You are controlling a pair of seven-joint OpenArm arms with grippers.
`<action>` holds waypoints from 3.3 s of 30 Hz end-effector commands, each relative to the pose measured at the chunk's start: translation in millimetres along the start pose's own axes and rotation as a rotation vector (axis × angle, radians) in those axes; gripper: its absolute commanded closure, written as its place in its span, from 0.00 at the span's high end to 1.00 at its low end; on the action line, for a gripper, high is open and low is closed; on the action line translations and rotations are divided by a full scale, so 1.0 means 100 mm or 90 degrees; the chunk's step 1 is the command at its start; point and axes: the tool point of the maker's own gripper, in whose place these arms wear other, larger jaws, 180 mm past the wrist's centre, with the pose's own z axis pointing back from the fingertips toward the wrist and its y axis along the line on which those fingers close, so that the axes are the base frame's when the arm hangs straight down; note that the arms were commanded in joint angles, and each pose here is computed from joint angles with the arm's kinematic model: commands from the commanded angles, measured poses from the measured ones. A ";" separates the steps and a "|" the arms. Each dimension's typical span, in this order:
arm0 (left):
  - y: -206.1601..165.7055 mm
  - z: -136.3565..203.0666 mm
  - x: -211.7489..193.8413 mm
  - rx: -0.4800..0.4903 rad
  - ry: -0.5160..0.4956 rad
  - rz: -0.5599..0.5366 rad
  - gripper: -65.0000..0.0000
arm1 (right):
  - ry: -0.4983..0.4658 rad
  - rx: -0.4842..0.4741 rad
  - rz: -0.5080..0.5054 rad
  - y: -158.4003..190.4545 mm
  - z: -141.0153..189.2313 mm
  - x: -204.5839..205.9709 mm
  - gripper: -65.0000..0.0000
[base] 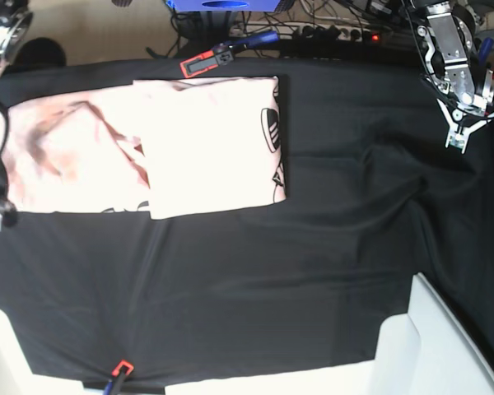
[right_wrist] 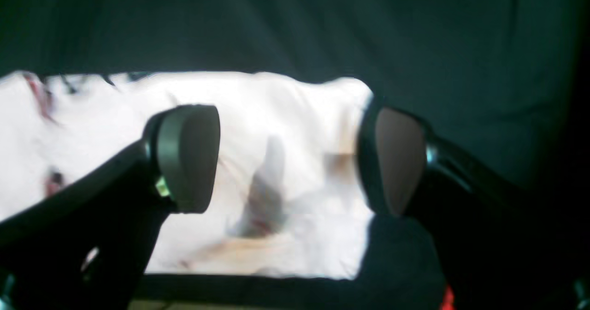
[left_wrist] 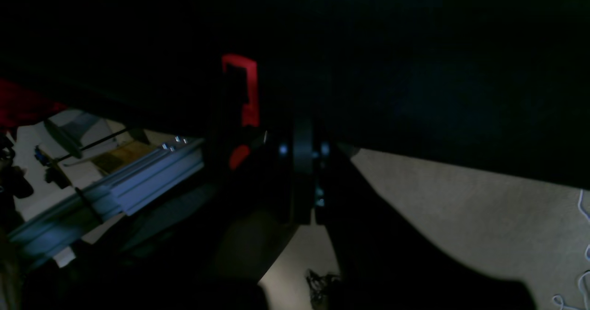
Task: Fold the T-shirt properly
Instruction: 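Open the right gripper and lift it off the shirt, then grasp the loose shirt end with the right gripper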
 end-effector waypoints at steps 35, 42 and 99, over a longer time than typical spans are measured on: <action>0.15 0.02 -0.04 0.027 0.003 0.001 0.00 | 0.037 0.053 -0.267 -0.64 -0.42 -1.07 0.78; 0.15 0.02 -0.04 0.027 0.003 0.001 0.00 | 0.065 0.091 -0.248 -0.31 -0.60 -1.12 0.78; -0.02 -0.11 -0.18 -0.004 0.037 -0.006 0.00 | 0.105 0.054 -0.123 -0.42 -0.34 -0.84 0.00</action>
